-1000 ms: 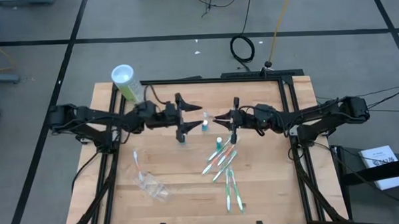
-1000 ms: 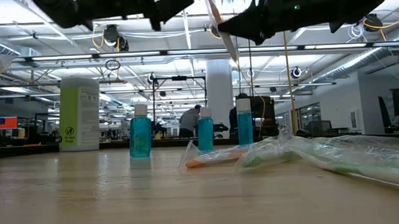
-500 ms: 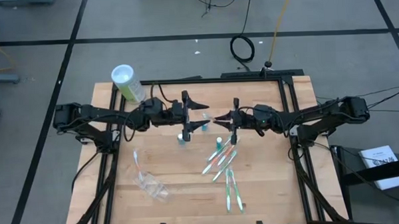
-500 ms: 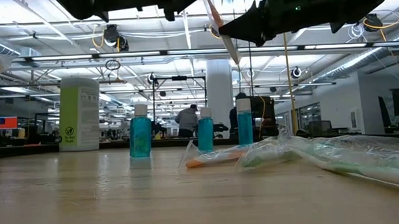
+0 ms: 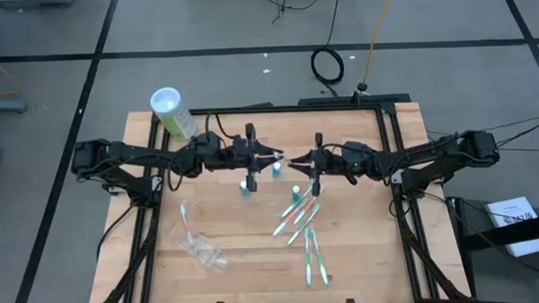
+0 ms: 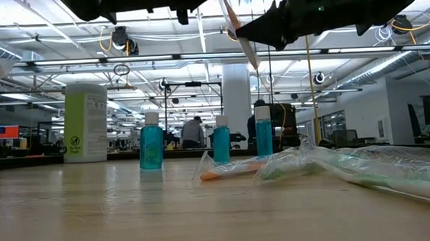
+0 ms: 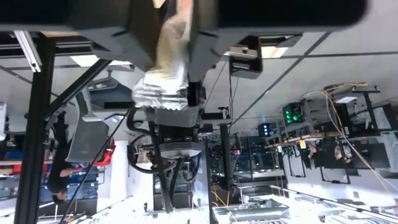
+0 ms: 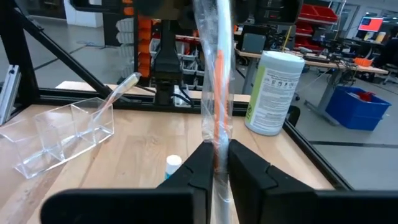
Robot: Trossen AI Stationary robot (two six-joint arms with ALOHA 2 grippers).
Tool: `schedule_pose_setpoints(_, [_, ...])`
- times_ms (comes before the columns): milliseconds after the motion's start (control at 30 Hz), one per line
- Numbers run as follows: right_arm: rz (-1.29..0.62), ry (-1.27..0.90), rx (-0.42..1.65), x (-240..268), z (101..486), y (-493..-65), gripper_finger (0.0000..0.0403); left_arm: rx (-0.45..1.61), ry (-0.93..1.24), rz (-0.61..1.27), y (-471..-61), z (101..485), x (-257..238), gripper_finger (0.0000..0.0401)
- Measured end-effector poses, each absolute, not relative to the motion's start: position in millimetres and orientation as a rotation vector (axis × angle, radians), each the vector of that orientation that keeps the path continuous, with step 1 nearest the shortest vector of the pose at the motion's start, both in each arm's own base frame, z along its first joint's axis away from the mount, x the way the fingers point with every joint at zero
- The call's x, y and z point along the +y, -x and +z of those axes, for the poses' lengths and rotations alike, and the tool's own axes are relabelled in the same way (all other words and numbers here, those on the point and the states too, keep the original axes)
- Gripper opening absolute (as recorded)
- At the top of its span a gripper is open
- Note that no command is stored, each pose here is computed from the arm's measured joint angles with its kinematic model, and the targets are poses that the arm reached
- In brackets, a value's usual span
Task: Pick & Place toothbrushing station
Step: Put the orange toothbrush into the transparent organizer
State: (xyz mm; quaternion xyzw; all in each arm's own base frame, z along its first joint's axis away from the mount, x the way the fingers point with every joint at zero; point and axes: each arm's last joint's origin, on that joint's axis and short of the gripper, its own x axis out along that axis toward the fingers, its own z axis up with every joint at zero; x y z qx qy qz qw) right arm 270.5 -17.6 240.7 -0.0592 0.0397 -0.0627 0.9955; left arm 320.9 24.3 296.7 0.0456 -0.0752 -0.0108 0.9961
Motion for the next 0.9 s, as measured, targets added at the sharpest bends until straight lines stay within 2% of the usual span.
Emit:
schedule_pose_setpoints(100, [-0.121, 0.098, 0.077, -17, 241, -271, 0.0047, -0.157, -0.099, -0.016, -320, 299, 24, 0.0013])
schedule_pose_setpoints(267, [-0.125, 0.093, 0.109, -17, 236, -268, 0.0085, -0.176, -0.094, -0.014, -315, 305, 23, 0.0028])
schedule_pose_setpoints(467, [-0.183, 0.094, 0.202, -18, 239, -253, 0.0169, -0.100, -0.072, 0.064, -292, 322, 22, 0.0008])
schedule_pose_setpoints(633, [-0.321, 0.093, 0.282, -21, 250, -227, 0.0233, 0.022, 0.018, 0.165, -258, 334, 14, 0.0016])
schedule_pose_setpoints(733, [-0.383, 0.037, 0.286, -22, 258, -210, 0.0251, 0.062, 0.112, 0.161, -234, 343, 4, 0.0008])
schedule_pose_setpoints(900, [-0.431, 0.002, 0.250, -22, 269, -194, 0.0253, 0.166, 0.249, 0.224, -194, 345, -22, 0.0009])
